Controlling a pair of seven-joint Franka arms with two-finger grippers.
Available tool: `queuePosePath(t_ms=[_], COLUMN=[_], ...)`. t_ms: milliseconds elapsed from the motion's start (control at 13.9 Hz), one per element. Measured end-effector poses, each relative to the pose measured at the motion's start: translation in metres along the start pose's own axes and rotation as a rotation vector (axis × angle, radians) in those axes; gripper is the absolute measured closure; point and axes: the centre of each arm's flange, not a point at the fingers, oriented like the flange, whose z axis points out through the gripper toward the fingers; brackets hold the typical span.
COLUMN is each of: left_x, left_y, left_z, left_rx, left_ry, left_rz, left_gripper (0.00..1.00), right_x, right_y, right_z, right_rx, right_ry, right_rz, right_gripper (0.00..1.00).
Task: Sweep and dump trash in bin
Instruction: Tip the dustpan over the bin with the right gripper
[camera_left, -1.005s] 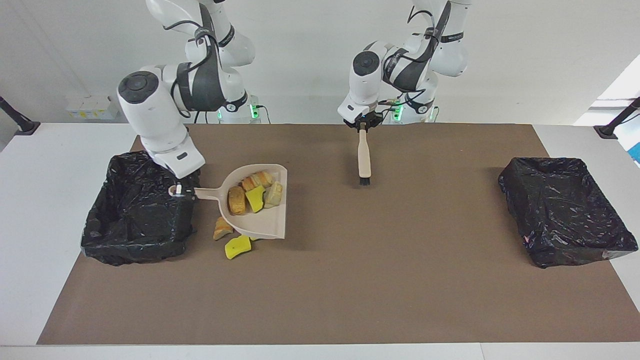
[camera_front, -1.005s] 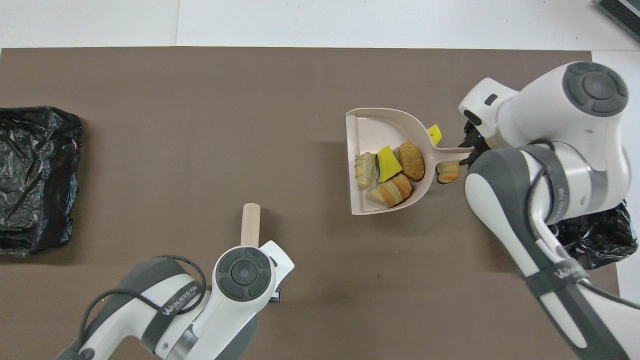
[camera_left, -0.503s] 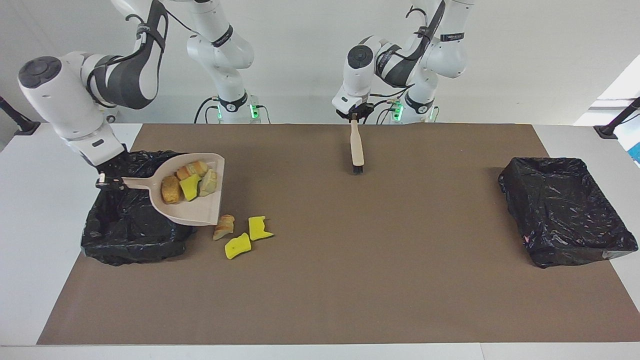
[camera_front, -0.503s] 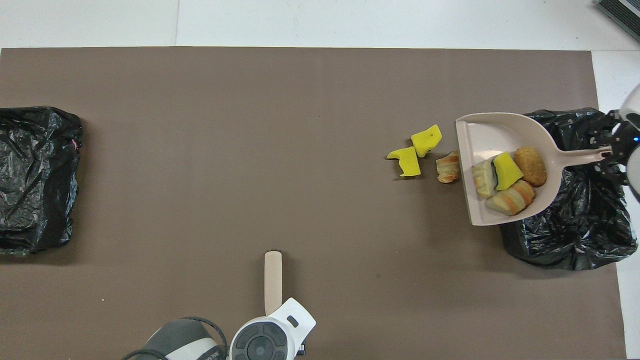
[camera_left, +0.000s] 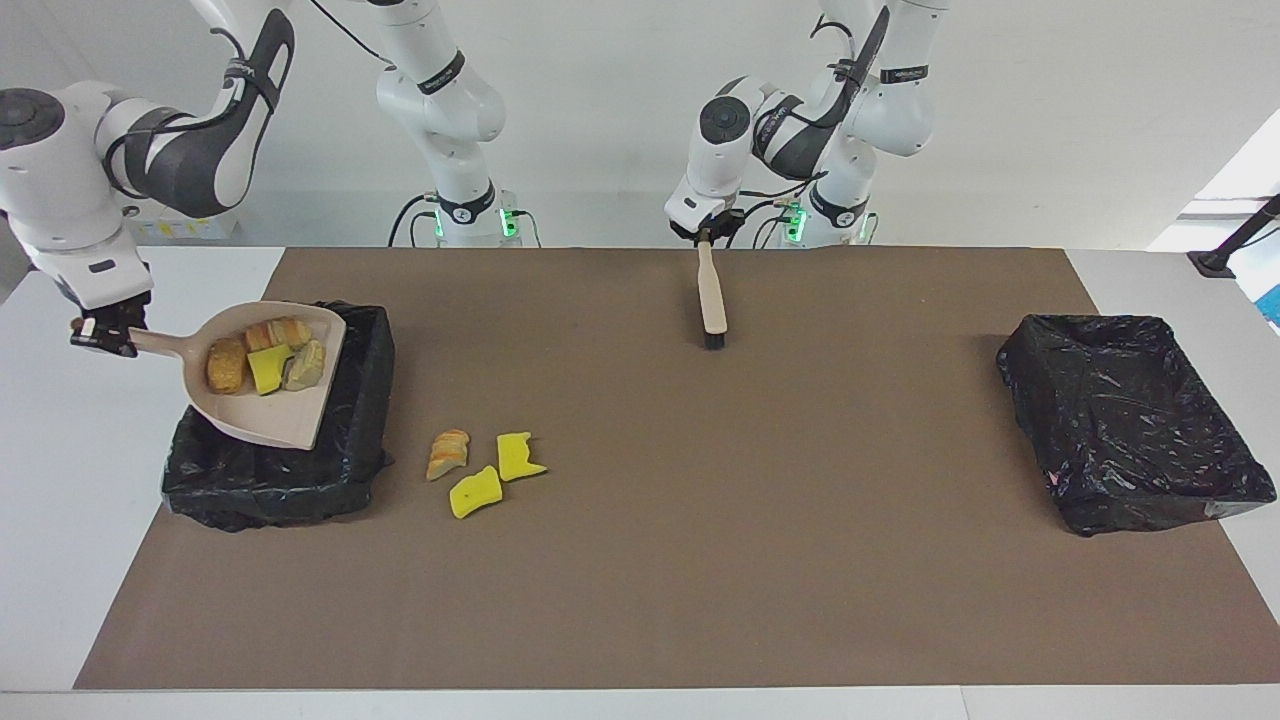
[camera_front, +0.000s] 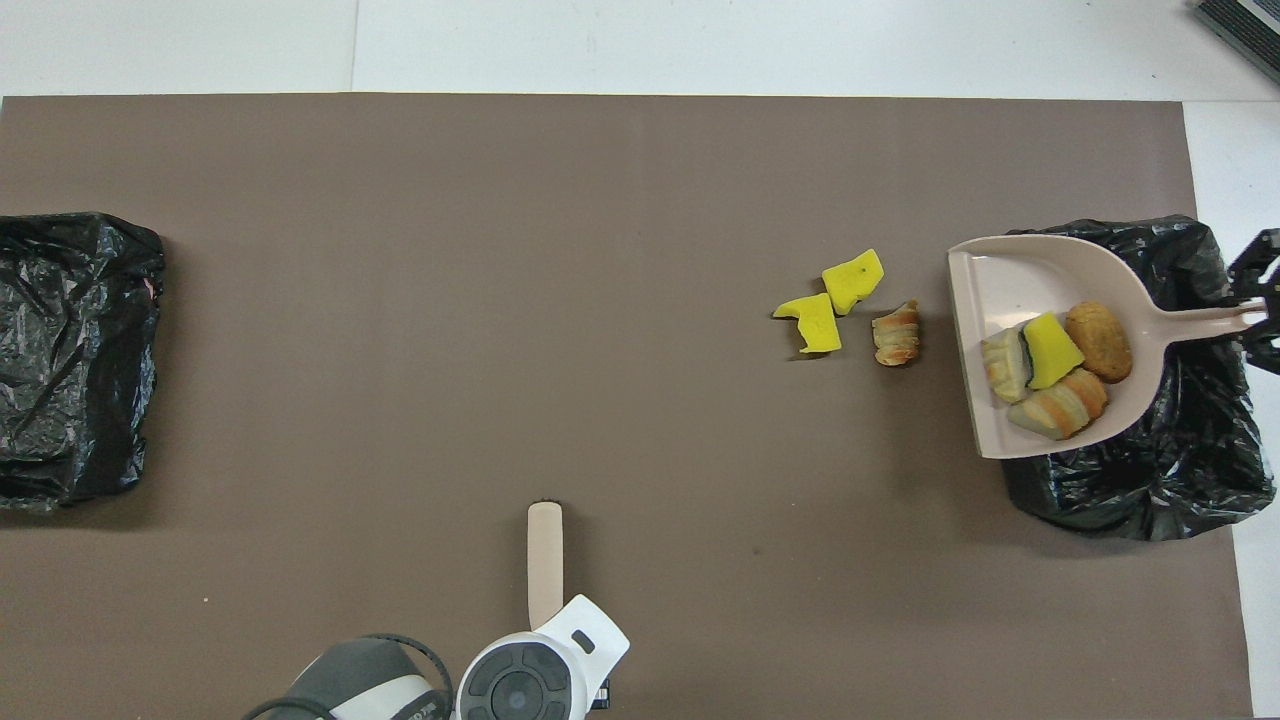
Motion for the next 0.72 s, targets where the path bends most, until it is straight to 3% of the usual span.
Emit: queuePosePath(t_ms=[287,718], left_x=[0.000,0.000], left_y=[0.001,0.001], left_z=[0.002,0.002], left_rx=[0.000,-0.007], left_ry=[-0.005,-0.012], left_rz=[0.031,0.040], left_gripper=[0.73,0.69], right_x=[0.001,0.017], right_y=[-0.004,-0.005], right_z=[-0.003,-0.039], right_rx=[0.051,0.049], right_ry=[-0.211,-0.369], right_rz=[0.030,0.061], right_gripper=[0.68,0.68])
